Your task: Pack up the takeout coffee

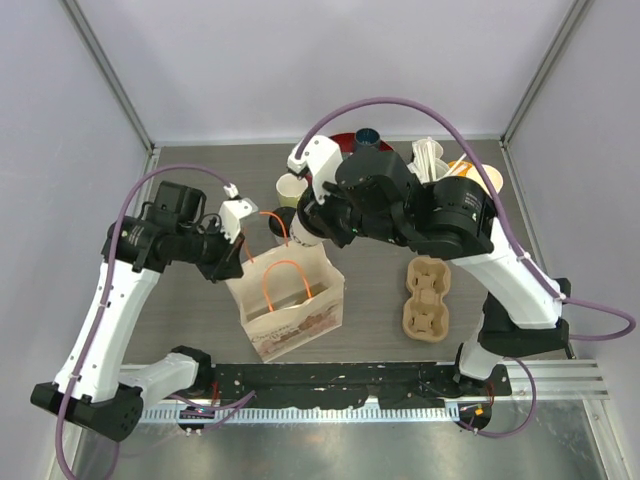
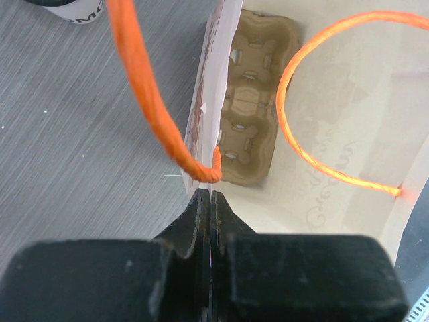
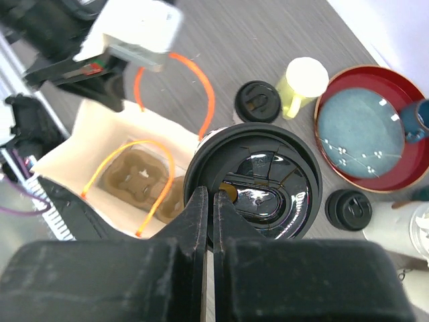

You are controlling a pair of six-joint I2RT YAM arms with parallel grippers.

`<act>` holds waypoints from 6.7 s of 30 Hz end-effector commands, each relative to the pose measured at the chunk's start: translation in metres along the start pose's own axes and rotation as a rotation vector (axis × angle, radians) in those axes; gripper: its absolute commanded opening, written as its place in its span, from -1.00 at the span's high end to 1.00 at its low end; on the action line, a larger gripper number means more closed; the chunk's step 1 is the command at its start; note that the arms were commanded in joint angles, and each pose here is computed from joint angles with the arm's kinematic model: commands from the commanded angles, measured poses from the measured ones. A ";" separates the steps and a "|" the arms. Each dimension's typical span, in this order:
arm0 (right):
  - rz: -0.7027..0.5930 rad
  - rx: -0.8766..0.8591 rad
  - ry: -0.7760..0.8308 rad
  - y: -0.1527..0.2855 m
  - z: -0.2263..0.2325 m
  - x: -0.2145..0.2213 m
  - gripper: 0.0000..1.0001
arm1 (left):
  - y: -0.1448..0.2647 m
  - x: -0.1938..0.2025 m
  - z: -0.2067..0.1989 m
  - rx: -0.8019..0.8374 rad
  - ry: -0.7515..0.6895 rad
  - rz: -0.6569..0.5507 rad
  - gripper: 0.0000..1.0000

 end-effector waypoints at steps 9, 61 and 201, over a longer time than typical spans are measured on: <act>-0.084 -0.411 0.317 -0.014 0.090 -0.006 0.98 | 0.005 -0.007 -0.022 0.095 -0.050 0.011 1.00; -0.024 -0.908 0.822 -0.155 0.145 0.140 0.98 | -0.010 -0.019 -0.030 0.228 -0.101 0.043 1.00; -0.324 -0.181 0.077 0.007 0.038 0.040 -0.60 | -0.039 -0.052 -0.037 0.196 -0.114 0.028 1.00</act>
Point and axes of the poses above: each gripper's point midway between its finger pads, its own y axis back along the fingers, its own z axis along the line the jaws close on, x = y × z, the point moved 5 cm from there along y, back along the fingers, and after that the axes turned 13 degrees about y, right-handed, at the moved point
